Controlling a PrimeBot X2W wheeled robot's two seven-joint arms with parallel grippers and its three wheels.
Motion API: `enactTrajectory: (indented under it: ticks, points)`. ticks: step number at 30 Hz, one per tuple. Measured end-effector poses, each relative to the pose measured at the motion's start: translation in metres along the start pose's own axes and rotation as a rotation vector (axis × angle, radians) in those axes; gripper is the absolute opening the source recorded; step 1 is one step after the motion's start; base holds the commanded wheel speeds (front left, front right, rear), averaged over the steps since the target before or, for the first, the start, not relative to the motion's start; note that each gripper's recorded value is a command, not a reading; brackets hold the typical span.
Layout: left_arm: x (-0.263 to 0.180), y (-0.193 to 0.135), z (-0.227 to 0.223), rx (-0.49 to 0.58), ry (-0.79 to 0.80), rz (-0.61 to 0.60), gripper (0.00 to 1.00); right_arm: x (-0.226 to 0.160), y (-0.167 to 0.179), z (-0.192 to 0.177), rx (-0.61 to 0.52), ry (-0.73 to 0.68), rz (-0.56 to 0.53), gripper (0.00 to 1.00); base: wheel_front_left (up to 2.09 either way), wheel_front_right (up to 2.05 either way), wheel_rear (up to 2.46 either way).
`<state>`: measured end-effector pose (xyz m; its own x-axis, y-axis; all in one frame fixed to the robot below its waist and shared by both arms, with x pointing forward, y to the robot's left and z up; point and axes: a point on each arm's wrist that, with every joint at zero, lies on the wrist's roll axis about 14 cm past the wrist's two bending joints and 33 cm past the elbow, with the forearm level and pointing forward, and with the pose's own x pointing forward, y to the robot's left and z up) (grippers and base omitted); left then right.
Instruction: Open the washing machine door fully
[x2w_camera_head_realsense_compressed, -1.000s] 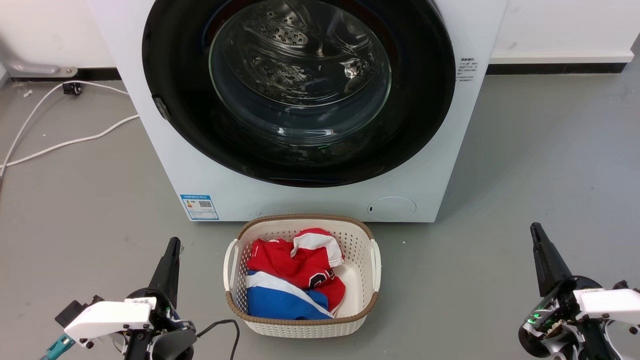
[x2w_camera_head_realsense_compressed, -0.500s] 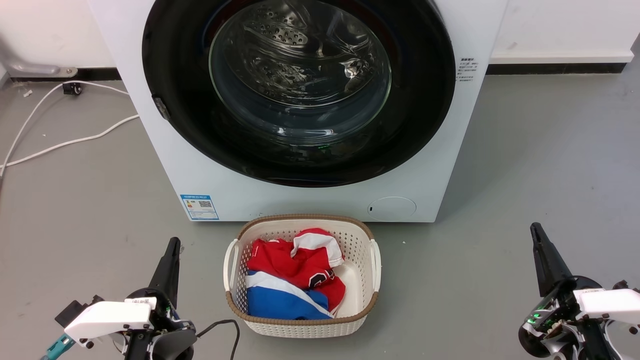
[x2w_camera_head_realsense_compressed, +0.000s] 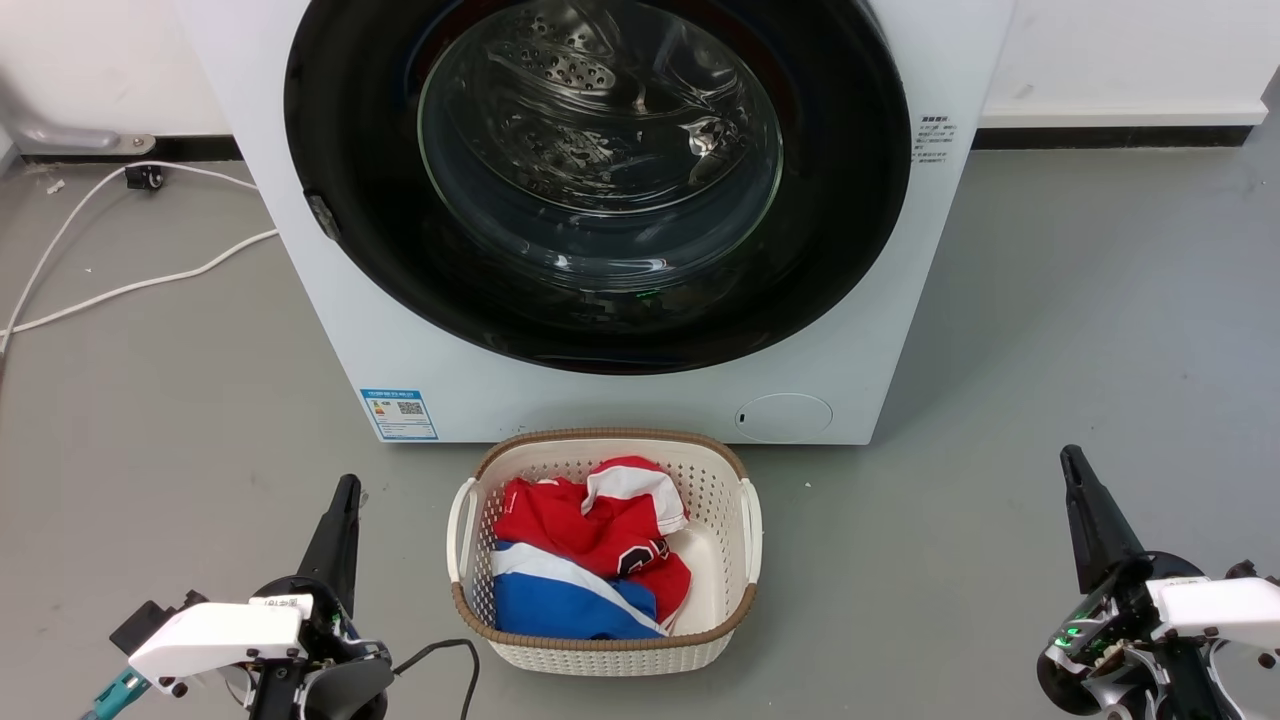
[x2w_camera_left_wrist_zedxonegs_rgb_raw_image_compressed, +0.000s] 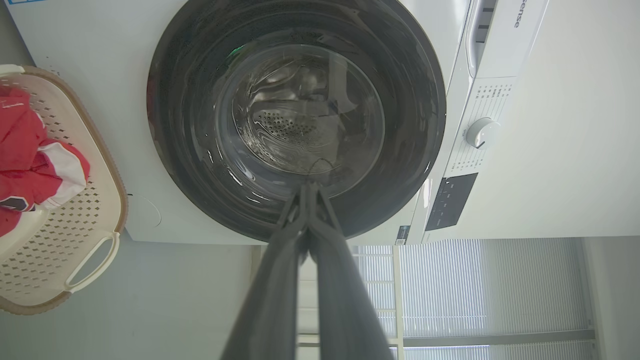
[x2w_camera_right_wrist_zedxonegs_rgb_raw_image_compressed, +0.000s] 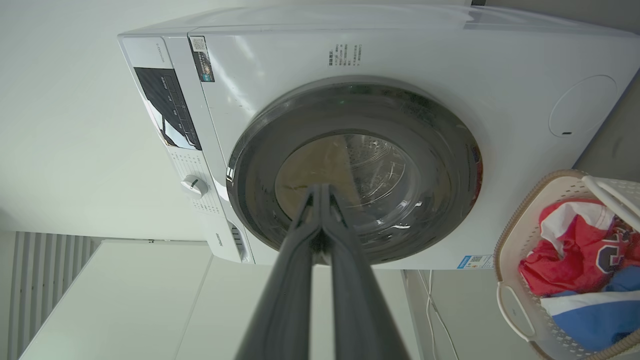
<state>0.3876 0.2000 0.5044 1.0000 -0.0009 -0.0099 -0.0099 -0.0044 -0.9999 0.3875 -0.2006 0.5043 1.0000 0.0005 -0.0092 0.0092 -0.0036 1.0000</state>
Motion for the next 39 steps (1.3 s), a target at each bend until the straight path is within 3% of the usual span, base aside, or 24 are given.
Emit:
enactTrajectory:
  ticks: [21, 22, 28, 39]
  points:
    - [0.000, 0.000, 0.000, 0.002, 0.000, 0.000, 0.00, 0.000, 0.000, 0.000, 0.000, 0.000, 0.000, 0.00, 0.00, 0.00, 0.00]
    - [0.000, 0.001, 0.000, 0.001, 0.000, 0.003, 1.00, 0.000, -0.001, 0.000, 0.001, -0.001, -0.003, 1.00, 0.00, 0.00, 0.00]
    - [-0.014, 0.032, -0.001, -0.009, -0.003, 0.095, 1.00, -0.015, -0.033, 0.001, 0.007, -0.009, -0.097, 1.00, 0.00, 0.00, 0.00]
    - [-0.016, 0.033, 0.005, 0.007, -0.052, 0.097, 1.00, -0.016, -0.033, 0.004, -0.048, -0.043, -0.101, 1.00, 0.00, 0.00, 0.00]
